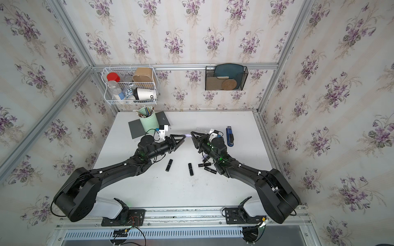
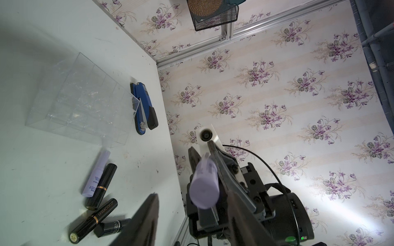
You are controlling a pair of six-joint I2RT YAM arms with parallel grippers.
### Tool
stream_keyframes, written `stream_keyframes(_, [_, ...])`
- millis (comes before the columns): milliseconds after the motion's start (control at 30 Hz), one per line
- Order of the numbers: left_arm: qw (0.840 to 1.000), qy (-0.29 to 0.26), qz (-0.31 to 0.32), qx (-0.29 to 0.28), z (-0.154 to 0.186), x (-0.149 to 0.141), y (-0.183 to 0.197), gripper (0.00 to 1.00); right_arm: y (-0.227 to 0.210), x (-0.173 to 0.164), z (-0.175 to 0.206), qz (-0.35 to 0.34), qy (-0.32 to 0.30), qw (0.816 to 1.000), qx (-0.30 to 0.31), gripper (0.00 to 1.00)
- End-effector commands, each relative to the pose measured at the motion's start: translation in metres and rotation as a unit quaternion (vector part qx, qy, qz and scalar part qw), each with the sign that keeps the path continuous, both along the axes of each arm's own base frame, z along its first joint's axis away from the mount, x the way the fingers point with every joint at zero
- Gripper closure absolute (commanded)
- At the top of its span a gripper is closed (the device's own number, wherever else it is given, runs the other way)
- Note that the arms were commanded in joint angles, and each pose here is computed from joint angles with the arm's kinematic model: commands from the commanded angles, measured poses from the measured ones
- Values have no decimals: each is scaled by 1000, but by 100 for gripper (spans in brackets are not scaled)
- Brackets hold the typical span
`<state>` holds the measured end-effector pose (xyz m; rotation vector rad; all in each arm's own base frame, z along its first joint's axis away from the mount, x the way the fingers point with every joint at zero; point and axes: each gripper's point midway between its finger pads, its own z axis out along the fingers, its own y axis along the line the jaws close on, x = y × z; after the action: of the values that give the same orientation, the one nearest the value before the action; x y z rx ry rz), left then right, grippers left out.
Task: Arrange the lipsticks in the organizer
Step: Pick up the lipstick at the center of the board, then place the lipstick in the storage box.
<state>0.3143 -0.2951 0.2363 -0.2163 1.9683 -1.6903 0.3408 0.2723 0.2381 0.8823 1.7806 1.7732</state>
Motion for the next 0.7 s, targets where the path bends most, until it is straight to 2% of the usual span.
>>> stream_keyframes(0, [998,10,40,52,-12,9,33,31,-15,14,1,-32,-23,997,-65,85])
stream_keyframes(67, [988,31,74,133,-28,11,66,30,-28,25,-2,-51,-40,985,-160,86])
stream_keyframes(133, [961,25,115,249,-35,10,100,31,-45,38,-2,-79,-64,951,-293,87])
stream_keyframes(200, [927,15,141,346,-36,6,129,31,-67,52,-3,-110,-78,901,-412,87])
stream_keyframes(233, [910,10,153,385,-35,5,143,31,-81,60,-6,-129,-82,861,-485,87])
stream_keyframes(300, [897,1,166,410,-34,4,153,31,-99,73,-12,-145,-78,802,-574,85])
stream_keyframes(367, [897,-6,178,406,-33,5,156,31,-107,84,-17,-148,-75,754,-636,85])
stream_keyframes(400, [899,-6,181,399,-34,5,156,31,-107,88,-19,-144,-74,740,-653,85])
stream_keyframes(567, [921,9,153,359,-44,13,134,31,-79,108,-21,-116,-100,692,-705,88])
stream_keyframes(600, [924,15,146,354,-48,14,130,31,-74,112,-24,-110,-102,685,-713,89])
stream_keyframes(667, [928,28,133,348,-54,14,125,31,-63,121,-32,-95,-108,683,-716,90])
